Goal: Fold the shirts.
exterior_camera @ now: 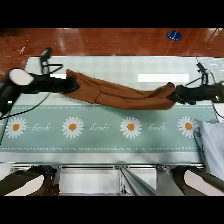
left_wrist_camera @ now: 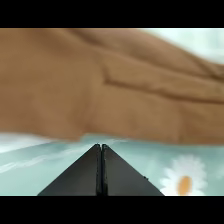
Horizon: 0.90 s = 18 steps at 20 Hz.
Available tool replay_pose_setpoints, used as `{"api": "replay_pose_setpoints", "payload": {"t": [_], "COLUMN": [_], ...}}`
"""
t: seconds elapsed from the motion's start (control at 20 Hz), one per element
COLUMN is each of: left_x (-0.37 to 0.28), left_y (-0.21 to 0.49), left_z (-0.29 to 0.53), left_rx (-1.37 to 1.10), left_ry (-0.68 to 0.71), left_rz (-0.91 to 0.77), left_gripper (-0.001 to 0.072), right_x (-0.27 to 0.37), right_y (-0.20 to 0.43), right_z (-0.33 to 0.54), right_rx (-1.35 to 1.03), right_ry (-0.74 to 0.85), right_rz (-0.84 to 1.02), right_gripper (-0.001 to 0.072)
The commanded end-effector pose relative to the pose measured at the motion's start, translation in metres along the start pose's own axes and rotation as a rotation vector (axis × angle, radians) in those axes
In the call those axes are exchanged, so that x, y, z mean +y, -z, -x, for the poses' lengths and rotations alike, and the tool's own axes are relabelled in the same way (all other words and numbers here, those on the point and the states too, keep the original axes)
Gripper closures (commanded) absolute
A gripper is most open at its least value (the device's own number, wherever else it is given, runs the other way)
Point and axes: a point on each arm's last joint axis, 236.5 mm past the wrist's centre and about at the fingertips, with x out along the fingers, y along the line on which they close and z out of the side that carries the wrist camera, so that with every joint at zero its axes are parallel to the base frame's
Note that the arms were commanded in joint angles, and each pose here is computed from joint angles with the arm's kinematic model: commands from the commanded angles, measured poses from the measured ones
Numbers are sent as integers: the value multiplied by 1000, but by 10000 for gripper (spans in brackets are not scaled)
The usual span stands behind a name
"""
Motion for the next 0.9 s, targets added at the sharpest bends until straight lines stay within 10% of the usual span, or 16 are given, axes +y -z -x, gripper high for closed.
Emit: {"api": "replay_pose_setpoints", "payload": {"t": [0.0, 0.6, 0.85], "left_x": [-65, -227, -214], "left_y": [21, 244, 179], "left_z": [-56, -180, -171], "left_rx": [83, 714, 628], "left_ry": [107, 323, 336], "left_rz": [-64, -209, -154], "left_gripper": [691, 690, 690], "right_x": [29, 100, 106], "right_y": [47, 66, 62], "right_z": [43, 96, 101], "right_rx": [-107, -280, -295], "right_ry": [9, -154, -170], "right_rz": [37, 99, 104], "right_gripper": [688, 688, 688]}}
